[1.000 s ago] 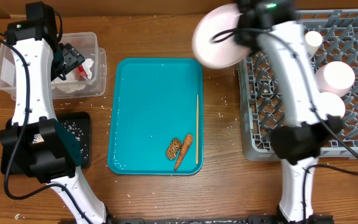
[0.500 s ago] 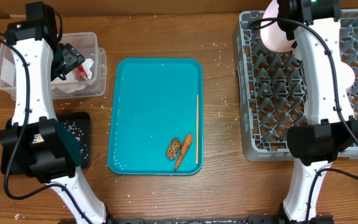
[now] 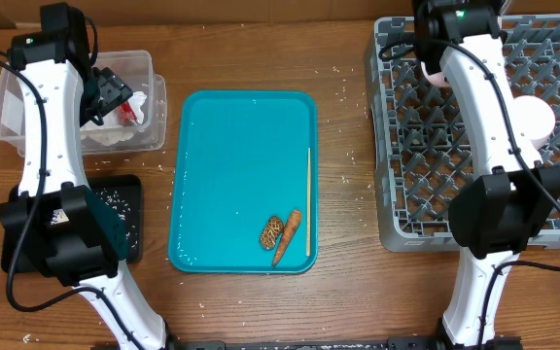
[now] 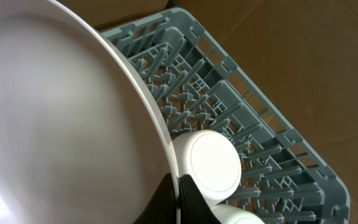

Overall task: Sort waste into correct bins and load items into the dishwasher
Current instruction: 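Carry plate right and stand it upright in the rack's back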

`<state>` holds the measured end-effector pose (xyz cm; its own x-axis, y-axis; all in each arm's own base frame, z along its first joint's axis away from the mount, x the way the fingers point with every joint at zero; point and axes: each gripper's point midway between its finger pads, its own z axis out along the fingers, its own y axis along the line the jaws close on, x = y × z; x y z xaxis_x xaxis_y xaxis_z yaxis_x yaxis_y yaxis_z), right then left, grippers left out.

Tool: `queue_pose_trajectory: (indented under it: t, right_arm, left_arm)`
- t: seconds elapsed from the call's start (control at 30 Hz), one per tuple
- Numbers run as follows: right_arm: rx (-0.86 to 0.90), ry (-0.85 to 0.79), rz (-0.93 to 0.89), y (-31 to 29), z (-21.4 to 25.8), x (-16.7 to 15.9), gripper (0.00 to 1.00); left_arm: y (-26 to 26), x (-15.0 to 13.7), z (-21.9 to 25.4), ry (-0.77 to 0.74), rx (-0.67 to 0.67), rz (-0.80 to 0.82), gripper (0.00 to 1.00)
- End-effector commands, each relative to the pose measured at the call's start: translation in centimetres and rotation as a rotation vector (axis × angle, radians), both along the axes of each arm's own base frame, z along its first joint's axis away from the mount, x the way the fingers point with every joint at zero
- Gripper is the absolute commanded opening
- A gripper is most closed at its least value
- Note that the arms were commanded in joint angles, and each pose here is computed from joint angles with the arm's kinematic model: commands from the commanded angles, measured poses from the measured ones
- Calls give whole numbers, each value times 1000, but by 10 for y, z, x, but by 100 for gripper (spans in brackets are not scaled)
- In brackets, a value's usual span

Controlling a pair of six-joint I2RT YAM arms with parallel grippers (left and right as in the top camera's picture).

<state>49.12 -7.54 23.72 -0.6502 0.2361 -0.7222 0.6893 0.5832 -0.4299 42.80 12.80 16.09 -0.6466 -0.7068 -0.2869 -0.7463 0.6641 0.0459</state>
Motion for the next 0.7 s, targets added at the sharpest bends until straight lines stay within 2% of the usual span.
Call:
queue_pose_trajectory:
  t: [0.0,0.27,0.67]
  right_arm:
    - [-36,-15,-11,-1,4,-1,4]
    - [69,13,38,15,-13,2,4]
    - [25,-14,20,10,-10,5,4]
  left_arm:
    - [3,0,9,-22,14,8,100]
    - [3,0,9,-22,14,8,100]
    - [3,0,9,-22,14,9,100]
